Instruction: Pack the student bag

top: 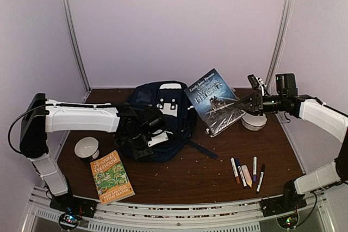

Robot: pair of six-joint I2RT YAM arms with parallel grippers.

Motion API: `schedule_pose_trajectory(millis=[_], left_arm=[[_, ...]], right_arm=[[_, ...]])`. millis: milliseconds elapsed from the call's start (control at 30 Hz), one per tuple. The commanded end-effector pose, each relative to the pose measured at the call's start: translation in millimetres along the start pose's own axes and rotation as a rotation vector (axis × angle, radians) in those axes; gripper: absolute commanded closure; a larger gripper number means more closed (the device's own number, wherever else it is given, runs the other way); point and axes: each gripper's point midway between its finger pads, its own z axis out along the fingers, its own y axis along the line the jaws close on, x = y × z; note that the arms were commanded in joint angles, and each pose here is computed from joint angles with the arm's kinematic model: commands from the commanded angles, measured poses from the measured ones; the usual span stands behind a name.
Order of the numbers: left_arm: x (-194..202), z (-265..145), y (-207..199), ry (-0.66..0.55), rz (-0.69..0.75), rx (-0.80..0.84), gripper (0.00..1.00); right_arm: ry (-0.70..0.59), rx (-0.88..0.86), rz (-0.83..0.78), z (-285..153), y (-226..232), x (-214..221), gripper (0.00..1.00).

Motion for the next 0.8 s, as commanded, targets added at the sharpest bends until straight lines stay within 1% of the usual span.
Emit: schedule_pose_trajectory(millis=[0,200,367,533,600,700,767], left_arm=[[-15,0,7,-0.024,0.022,-0.029,0.44],[-25,4,13,-0.028,-0.011,-0.055,0.52],[-43,3,13,-0.095,-0.058,0.001,0.62],[-51,14,11,-0.083,-0.028,0.010,0.69],[-50,17,9,-0.076,-0.012,0.018,0.68],[-47,18,6,-0.066,0.014,0.032,0.58],[-44,20,6,-0.055,0.027,0.027,0.54]], right_arm=[[-0.037,-0.052,-0.135,-9,24,-12,1.00],[-0.038,-0.056,-0.126,-8,22,-10,1.00],[-0.041,-0.058,-0.120,-6,20,-10,1.00],[-0.042,-0.055,-0.120,-6,19,-9,1.00],[-0.044,-0.055,-0.125,-7,20,-9,1.00],[-0.045,-0.050,-0.130,-8,20,-8,1.00],[-0.046,-0.044,-0.133,-8,19,-8,1.00]])
